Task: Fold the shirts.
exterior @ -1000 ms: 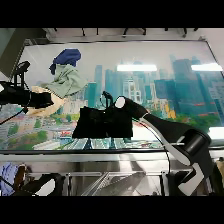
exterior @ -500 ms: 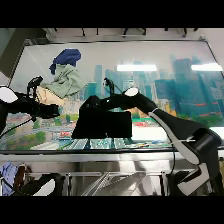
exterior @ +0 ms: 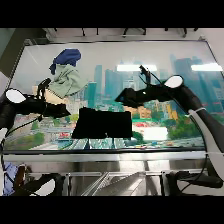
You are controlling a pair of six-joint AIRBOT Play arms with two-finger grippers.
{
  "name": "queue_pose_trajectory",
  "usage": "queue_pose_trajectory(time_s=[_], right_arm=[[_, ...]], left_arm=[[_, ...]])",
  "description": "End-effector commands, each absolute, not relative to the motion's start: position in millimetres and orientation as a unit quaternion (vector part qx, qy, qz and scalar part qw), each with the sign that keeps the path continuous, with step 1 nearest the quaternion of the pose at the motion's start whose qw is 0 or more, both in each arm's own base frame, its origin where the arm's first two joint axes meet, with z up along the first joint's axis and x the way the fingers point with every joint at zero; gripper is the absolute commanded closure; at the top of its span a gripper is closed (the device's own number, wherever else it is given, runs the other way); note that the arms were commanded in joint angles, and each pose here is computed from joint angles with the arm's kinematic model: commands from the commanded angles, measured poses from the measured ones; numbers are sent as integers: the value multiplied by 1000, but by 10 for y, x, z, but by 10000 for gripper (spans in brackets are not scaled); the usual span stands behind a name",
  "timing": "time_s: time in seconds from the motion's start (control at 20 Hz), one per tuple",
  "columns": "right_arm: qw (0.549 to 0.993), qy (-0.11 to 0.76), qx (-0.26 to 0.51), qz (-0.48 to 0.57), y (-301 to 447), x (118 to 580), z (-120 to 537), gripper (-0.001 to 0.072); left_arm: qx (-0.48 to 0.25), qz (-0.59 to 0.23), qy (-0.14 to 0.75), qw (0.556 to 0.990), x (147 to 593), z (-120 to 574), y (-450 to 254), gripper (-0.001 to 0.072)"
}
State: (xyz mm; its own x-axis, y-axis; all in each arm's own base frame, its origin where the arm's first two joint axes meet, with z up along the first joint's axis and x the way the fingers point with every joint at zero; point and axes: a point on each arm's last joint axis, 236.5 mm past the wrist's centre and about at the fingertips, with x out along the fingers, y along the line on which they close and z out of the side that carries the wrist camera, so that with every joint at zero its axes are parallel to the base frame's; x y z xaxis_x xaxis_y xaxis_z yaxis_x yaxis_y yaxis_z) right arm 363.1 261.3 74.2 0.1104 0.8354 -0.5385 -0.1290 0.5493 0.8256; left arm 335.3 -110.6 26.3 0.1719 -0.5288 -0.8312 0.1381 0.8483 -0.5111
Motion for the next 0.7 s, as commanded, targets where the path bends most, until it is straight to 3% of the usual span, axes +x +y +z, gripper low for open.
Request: queue_pose_trajectory(time_s=[0.0, 0.05, 0.35, 0.65], right_arm=[[693, 578, 339, 265, 1891, 3588, 341, 73], [689, 583, 349, 253, 1792, 3569, 261, 73], [668, 596, 358, 266, 1806, 3416, 264, 73], [683, 579, 359, 265, 1800, 3472, 355, 73]], left_arm=[[-193, -257, 599, 733, 3555, 144, -1454, 208], [-191, -263, 610, 723, 3589, 68, -1525, 104], [-178, -283, 638, 693, 4021, -229, -1728, 104], [-180, -303, 708, 613, 3836, -560, -1760, 104]])
